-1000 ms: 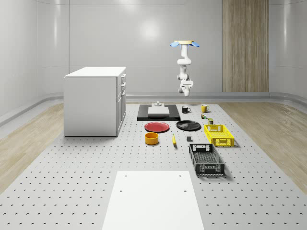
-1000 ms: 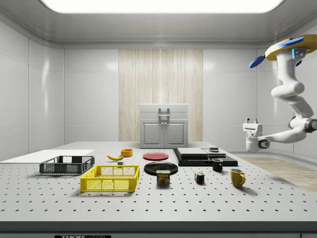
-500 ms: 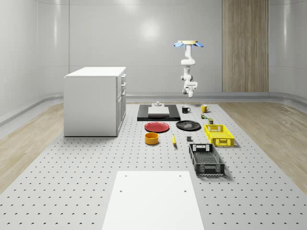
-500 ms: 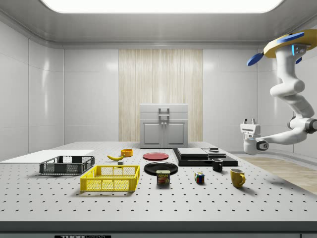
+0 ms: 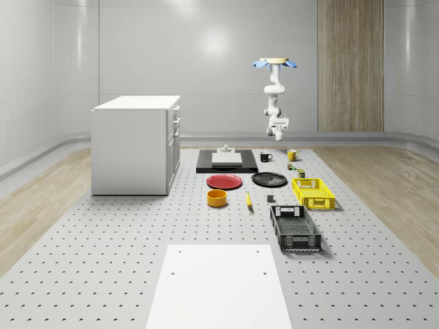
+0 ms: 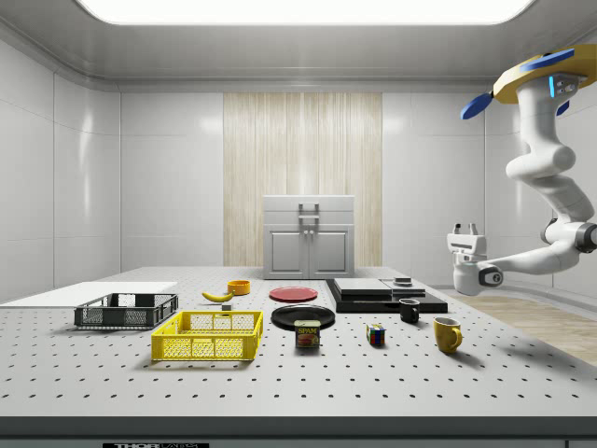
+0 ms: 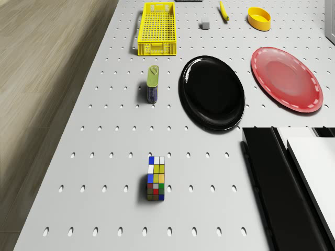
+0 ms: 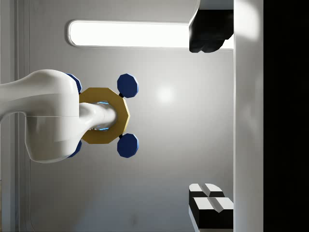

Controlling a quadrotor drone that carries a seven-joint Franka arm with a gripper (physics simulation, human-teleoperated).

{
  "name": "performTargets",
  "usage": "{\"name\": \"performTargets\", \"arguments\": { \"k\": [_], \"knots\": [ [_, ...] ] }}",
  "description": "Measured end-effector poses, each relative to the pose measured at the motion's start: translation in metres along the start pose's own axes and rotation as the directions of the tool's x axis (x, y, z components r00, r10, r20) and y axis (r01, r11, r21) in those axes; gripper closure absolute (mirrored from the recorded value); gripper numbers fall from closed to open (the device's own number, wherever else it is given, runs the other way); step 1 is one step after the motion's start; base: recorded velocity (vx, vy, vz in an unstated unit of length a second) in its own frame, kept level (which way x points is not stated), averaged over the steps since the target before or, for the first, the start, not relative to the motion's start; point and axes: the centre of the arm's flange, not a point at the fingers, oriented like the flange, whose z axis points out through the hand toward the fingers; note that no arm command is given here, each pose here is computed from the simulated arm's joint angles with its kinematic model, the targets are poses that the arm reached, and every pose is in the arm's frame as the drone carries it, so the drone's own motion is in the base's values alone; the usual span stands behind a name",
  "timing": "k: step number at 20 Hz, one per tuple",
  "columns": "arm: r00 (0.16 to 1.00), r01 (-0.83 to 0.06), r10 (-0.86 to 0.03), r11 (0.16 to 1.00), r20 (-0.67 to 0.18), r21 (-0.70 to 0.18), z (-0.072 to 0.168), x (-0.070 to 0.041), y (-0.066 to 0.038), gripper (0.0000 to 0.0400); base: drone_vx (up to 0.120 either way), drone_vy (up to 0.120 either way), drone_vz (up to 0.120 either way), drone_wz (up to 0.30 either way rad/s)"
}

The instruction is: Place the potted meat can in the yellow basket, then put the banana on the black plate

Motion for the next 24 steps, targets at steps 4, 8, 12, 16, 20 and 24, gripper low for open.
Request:
{"name": "performTargets", "arguments": {
  "k": [4, 8, 12, 16, 20, 24],
  "knots": [
    [1.000, 0.000, 0.000, 1.000, -0.004, 0.000, 0.000, 0.000, 0.000, 0.0000, 0.120, 0.120, 0.000, 0.000],
    [1.000, 0.000, 0.000, 1.000, -0.011, -0.002, 0.000, -0.001, 0.000, 0.0000, 0.120, 0.120, 0.000, 0.000],
    [1.000, 0.000, 0.000, 1.000, -0.021, -0.008, 0.000, -0.002, -0.001, 0.0000, 0.120, 0.120, 0.000, 0.000],
    [0.999, 0.000, -0.001, 1.000, -0.040, -0.023, 0.000, -0.004, -0.002, 0.0000, 0.120, 0.040, 0.000, 0.000],
    [0.997, -0.001, -0.003, 0.999, -0.074, -0.053, 0.000, -0.007, -0.005, 0.0000, 0.120, 0.000, 0.000, 0.000],
    [0.990, -0.006, -0.010, 0.994, -0.138, -0.113, 0.002, -0.014, -0.011, 0.0000, 0.120, 0.000, -0.080, 0.000]
  ]
}}
